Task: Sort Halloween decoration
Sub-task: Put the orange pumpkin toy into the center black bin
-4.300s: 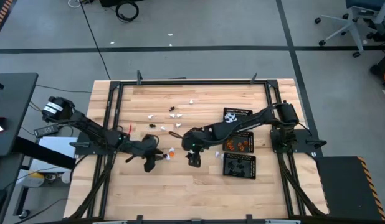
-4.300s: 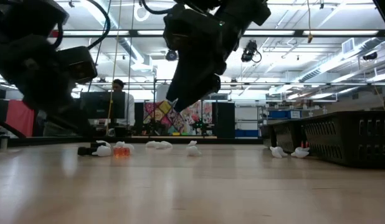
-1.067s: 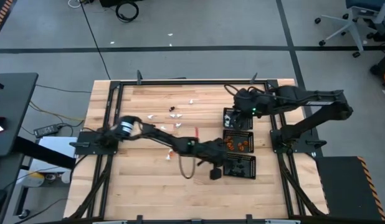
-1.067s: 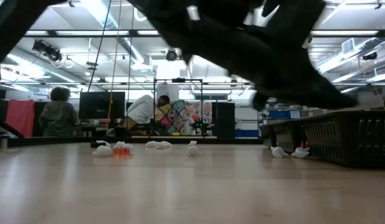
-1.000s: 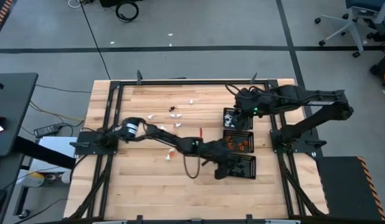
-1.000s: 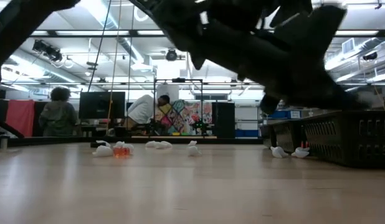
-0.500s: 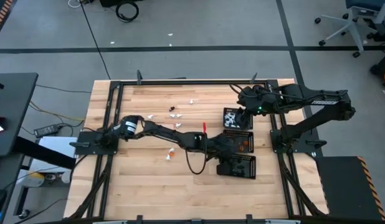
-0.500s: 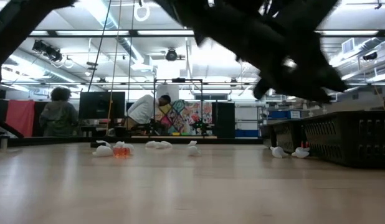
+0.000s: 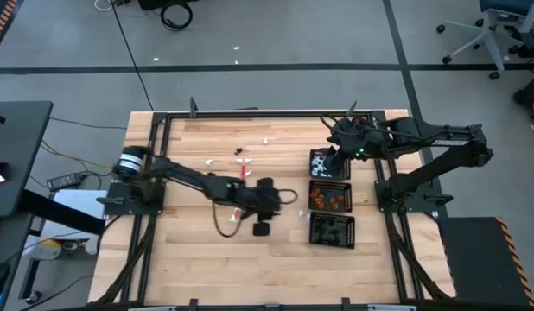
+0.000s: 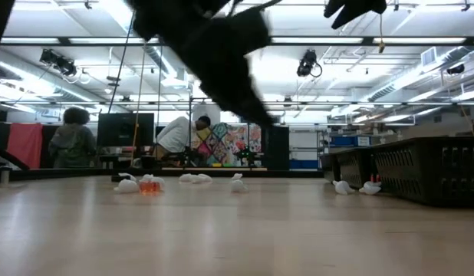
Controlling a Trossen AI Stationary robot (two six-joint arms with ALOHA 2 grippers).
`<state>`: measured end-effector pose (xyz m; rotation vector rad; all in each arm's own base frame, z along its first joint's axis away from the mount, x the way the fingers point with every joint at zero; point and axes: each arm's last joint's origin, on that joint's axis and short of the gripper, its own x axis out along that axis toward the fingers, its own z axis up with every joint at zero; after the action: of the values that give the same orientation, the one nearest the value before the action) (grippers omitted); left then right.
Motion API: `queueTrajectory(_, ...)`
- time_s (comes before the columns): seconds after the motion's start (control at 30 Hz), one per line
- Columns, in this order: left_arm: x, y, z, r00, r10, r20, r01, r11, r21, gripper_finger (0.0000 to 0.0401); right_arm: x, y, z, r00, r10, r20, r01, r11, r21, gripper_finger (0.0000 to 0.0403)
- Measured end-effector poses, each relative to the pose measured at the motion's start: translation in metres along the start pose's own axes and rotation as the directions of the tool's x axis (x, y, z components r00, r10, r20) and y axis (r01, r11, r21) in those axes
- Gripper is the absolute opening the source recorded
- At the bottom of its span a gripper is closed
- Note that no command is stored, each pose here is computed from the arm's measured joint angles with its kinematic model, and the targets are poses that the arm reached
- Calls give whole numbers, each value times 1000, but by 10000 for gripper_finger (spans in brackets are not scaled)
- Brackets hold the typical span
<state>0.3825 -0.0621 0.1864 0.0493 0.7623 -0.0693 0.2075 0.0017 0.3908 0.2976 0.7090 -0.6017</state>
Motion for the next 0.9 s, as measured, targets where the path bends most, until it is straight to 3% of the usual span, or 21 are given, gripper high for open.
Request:
queueTrajectory(0.17, -14, 6, -46, 996, 20, -88, -15, 998, 55, 87, -1, 4, 5, 998, 20, 57, -21, 999, 25, 210)
queueTrajectory(0.43, -36, 3, -91, 980, 11, -199, -29, 996, -90, 148, 6, 9, 6, 998, 22, 57, -27, 996, 87, 210)
queueTrajectory(0.63, -46, -7, -105, 975, -8, -223, -13, 996, -91, 175, 27, 24, 8, 1000, 18, 21, -20, 996, 83, 210)
queueTrajectory(0.9, -50, -10, -117, 967, 36, -253, -44, 999, -24, 179, 56, 50, 7, 998, 60, -9, -60, 997, 44, 210)
